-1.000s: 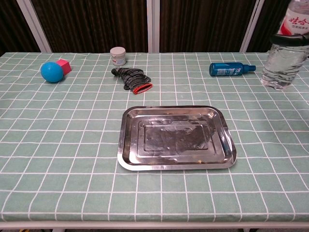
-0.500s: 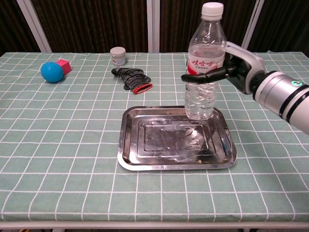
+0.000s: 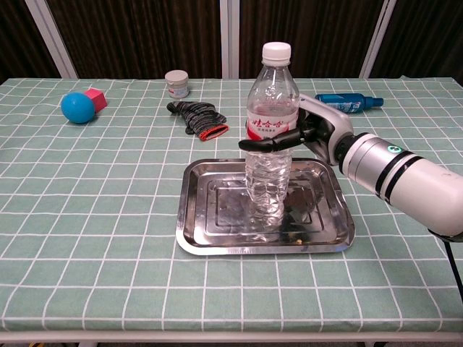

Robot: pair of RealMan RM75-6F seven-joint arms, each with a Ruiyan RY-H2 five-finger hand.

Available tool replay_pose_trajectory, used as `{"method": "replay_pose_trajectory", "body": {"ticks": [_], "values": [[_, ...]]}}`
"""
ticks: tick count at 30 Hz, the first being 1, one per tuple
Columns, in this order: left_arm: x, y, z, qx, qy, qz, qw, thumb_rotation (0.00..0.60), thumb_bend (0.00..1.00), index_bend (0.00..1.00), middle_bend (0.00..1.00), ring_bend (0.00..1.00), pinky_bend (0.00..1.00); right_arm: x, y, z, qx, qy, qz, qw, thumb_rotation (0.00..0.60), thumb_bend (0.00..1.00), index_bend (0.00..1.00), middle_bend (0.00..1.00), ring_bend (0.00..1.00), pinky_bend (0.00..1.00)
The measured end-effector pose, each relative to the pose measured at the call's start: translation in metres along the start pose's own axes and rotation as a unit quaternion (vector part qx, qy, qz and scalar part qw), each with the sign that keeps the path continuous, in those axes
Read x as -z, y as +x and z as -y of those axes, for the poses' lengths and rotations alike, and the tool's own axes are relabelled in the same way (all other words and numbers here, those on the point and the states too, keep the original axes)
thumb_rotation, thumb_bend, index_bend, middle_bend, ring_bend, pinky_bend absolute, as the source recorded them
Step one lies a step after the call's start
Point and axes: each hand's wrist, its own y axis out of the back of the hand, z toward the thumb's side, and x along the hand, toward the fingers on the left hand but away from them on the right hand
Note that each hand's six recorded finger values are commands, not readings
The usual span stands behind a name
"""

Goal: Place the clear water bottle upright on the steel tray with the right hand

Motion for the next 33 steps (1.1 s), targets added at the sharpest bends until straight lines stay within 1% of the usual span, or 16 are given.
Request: {"method": "replay_pose_trajectory", "body": {"ticks": [2,3,4,5,8,11,16,19,22,25,26,28,29,31,32,33], "values": [[0.0,0.0,0.0,0.0,0.0,0.001,1.0,0.6,0.23,0.16,0.18,0.09,0.19,0.0,0.001,0.001,-0.012,0.006,-0.003,0.9999,0.6,0.0,0.46,0.49,0.29,0.41],[0.0,0.001,0.0,0.0,-0.001,0.001,1.0,0.6,0.23,0.16,0.18,0.09,0.19,-0.001,0.002,0.001,-0.018,0.01,-0.004,0.9998,0.6,0.0,0.4,0.47,0.26,0.39],[-0.001,0.001,0.001,0.0,-0.001,0.001,1.0,0.6,0.23,0.16,0.18,0.09,0.19,-0.001,0.004,0.0,-0.023,0.014,-0.005,0.9996,0.6,0.0,0.32,0.42,0.21,0.34],[-0.001,0.001,0.001,-0.001,-0.002,0.002,1.0,0.6,0.23,0.16,0.18,0.09,0.19,-0.001,0.005,0.0,-0.032,0.022,-0.005,0.9993,0.6,0.0,0.27,0.39,0.18,0.31],[-0.003,0.001,0.002,0.0,-0.003,0.003,1.0,0.6,0.23,0.16,0.18,0.09,0.19,0.001,0.011,-0.001,-0.055,0.039,0.002,0.9977,0.6,0.0,0.06,0.24,0.05,0.14],[-0.005,0.0,0.002,0.001,-0.002,0.005,1.0,0.6,0.23,0.16,0.18,0.09,0.19,0.002,0.017,-0.002,-0.073,0.052,0.009,0.9959,0.6,0.0,0.0,0.18,0.01,0.1],[-0.006,0.0,0.001,-0.001,-0.002,0.007,1.0,0.6,0.23,0.16,0.18,0.09,0.19,-0.004,0.026,-0.015,-0.081,0.074,0.005,0.9939,0.6,0.0,0.0,0.1,0.0,0.02],[-0.007,0.001,0.0,-0.002,-0.005,0.006,1.0,0.6,0.23,0.16,0.18,0.09,0.19,-0.01,0.036,-0.031,-0.079,0.104,0.005,0.9915,0.6,0.0,0.0,0.09,0.0,0.01],[-0.007,0.002,0.0,-0.003,-0.006,0.005,1.0,0.6,0.23,0.16,0.18,0.09,0.19,-0.016,0.053,-0.058,-0.075,0.155,0.016,0.985,0.6,0.0,0.0,0.09,0.0,0.0],[-0.006,0.003,0.001,-0.002,-0.007,0.003,1.0,0.6,0.23,0.16,0.18,0.09,0.19,-0.021,0.079,-0.095,-0.066,0.227,0.045,0.9706,0.6,0.0,0.0,0.09,0.0,0.0],[-0.006,0.003,0.001,-0.001,-0.007,0.003,1.0,0.6,0.23,0.16,0.18,0.09,0.19,-0.022,0.09,-0.113,-0.057,0.263,0.059,0.9613,0.6,0.0,0.0,0.08,0.0,0.0],[-0.006,0.003,0.002,0.0,-0.008,0.001,1.0,0.6,0.23,0.16,0.18,0.09,0.19,-0.024,0.108,-0.137,-0.039,0.317,0.08,0.9441,0.6,0.0,0.0,0.08,0.0,0.0],[-0.006,0.004,0.003,0.0,-0.008,0.0,1.0,0.6,0.23,0.16,0.18,0.09,0.19,-0.024,0.119,-0.148,-0.027,0.351,0.091,0.9317,0.6,0.0,0.0,0.08,0.0,0.0],[-0.006,0.005,0.002,-0.001,-0.008,0.0,1.0,0.6,0.23,0.16,0.18,0.09,0.19,-0.022,0.134,-0.159,-0.005,0.397,0.104,0.9118,0.6,0.0,0.0,0.08,0.0,0.0],[-0.006,0.006,0.002,-0.004,-0.008,0.0,1.0,0.6,0.23,0.16,0.18,0.09,0.19,-0.02,0.145,-0.165,0.013,0.427,0.112,0.897,0.6,0.0,0.0,0.08,0.0,0.0],[-0.006,0.007,0.002,-0.005,-0.009,-0.001,0.9999,0.6,0.23,0.16,0.18,0.09,0.19,-0.018,0.153,-0.17,0.029,0.45,0.117,0.8849,0.6,0.0,0.0,0.08,0.0,0.0]]}}
